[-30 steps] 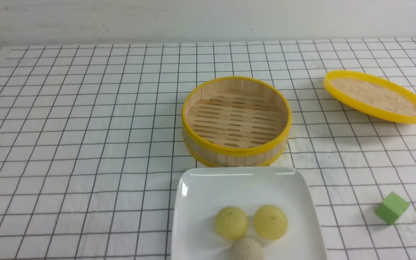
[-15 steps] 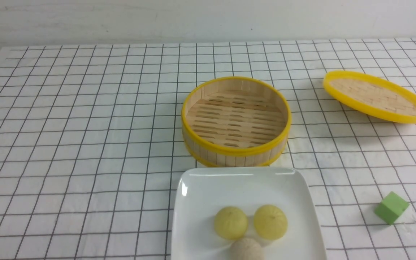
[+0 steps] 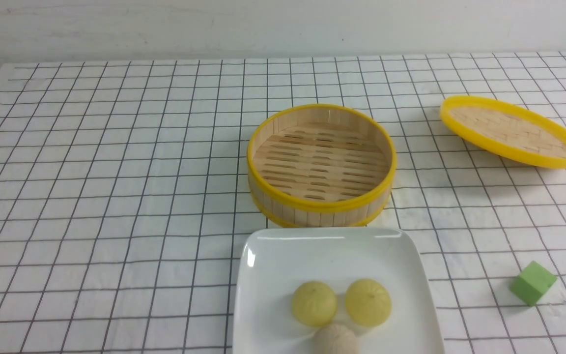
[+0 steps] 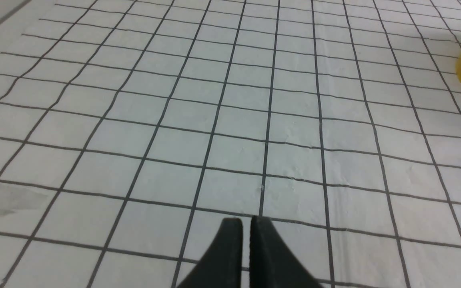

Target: Put the steamed buns into the plate on the white-black tablecloth.

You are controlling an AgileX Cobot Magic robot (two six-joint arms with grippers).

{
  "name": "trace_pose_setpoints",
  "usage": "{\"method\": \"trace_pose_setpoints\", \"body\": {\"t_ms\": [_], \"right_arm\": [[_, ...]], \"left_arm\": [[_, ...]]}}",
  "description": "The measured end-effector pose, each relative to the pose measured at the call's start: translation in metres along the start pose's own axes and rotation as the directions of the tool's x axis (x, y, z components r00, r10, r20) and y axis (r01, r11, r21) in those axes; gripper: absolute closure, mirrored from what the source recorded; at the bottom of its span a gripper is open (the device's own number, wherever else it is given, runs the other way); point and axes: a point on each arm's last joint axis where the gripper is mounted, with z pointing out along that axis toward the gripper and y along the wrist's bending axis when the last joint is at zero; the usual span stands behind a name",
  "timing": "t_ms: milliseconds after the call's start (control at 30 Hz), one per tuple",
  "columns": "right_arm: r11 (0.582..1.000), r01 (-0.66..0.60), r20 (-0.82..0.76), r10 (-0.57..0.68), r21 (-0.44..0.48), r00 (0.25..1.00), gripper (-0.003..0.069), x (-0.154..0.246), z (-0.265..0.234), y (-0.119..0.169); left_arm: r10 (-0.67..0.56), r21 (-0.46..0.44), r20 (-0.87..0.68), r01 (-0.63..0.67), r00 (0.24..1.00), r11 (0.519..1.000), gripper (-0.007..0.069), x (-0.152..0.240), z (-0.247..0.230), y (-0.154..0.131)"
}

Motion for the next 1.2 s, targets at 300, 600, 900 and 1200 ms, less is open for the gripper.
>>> {"method": "trace_pose_setpoints", "body": {"t_ms": [300,600,900,1200], "right_arm": [[1.000,0.000,0.000,0.000,0.000,1.000,0.0468,0.0000,0.0000,0.0000],[1.000,0.000,0.000,0.000,0.000,1.000,0.0456,0.0000,0.0000,0.0000],[1.000,0.000,0.000,0.000,0.000,1.000,0.0447,0.0000,0.0000,0.0000],[1.000,0.000,0.000,0.000,0.000,1.000,0.0438,0.0000,0.0000,0.0000]], "left_arm": [[0.003,0.000,0.000,-0.003,1.000,1.000,0.0571,0.0000,0.0000,0.0000],[0.003,0.000,0.000,-0.003,1.000,1.000,0.0555,0.0000,0.0000,0.0000],[0.003,0.000,0.000,-0.003,1.000,1.000,0.0552,0.0000,0.0000,0.0000],[0.005,-0.001,-0.001,-0.005,1.000,1.000,0.0540,0.0001,0.0000,0.0001]]}}
